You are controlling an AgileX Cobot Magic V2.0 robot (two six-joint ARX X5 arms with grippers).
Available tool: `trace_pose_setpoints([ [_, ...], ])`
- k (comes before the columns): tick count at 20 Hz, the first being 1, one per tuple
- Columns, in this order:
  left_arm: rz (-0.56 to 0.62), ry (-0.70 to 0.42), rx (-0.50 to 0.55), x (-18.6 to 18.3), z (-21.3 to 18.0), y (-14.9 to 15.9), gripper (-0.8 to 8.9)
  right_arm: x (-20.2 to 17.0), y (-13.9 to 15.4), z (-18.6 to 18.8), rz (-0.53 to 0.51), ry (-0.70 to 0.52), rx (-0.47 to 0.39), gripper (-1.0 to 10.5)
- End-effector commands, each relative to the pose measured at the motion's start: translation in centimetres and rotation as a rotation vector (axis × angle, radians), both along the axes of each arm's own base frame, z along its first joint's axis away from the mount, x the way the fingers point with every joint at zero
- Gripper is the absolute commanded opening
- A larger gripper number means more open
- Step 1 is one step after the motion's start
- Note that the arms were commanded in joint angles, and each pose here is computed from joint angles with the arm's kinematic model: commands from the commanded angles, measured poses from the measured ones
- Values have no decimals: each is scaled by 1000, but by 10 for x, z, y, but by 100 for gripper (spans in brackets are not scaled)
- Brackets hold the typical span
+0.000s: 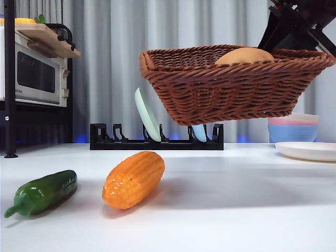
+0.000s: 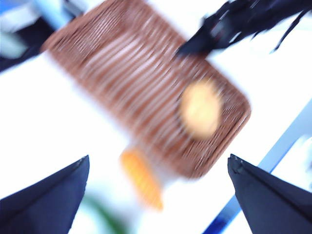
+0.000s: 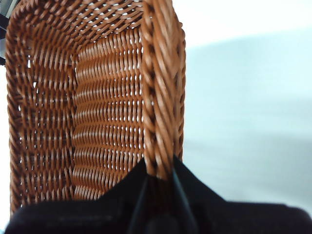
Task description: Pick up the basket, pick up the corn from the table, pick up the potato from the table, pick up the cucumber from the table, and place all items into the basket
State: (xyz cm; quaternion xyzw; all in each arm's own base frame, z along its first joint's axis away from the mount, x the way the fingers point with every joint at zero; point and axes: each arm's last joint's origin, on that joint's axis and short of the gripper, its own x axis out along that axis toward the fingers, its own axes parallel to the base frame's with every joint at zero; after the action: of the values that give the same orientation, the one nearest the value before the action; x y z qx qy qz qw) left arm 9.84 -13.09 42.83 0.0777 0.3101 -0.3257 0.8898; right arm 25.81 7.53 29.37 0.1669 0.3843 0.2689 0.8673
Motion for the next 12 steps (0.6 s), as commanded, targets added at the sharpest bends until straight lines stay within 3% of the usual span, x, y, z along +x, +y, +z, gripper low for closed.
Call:
trace_pose_setpoints([
  [1, 113, 82, 117, -3, -15, 8, 471, 0, 1, 3, 5, -17, 13, -15],
  [4, 187, 138, 205, 0, -41, 6, 471, 0, 1, 3, 5, -18, 13, -15],
  [9, 227, 197, 221, 17, -107, -12, 468, 0, 1, 3, 6, -18, 13, -15],
  [12, 238, 286, 207, 33, -142, -13, 468, 0, 1, 3, 6, -18, 12, -15],
])
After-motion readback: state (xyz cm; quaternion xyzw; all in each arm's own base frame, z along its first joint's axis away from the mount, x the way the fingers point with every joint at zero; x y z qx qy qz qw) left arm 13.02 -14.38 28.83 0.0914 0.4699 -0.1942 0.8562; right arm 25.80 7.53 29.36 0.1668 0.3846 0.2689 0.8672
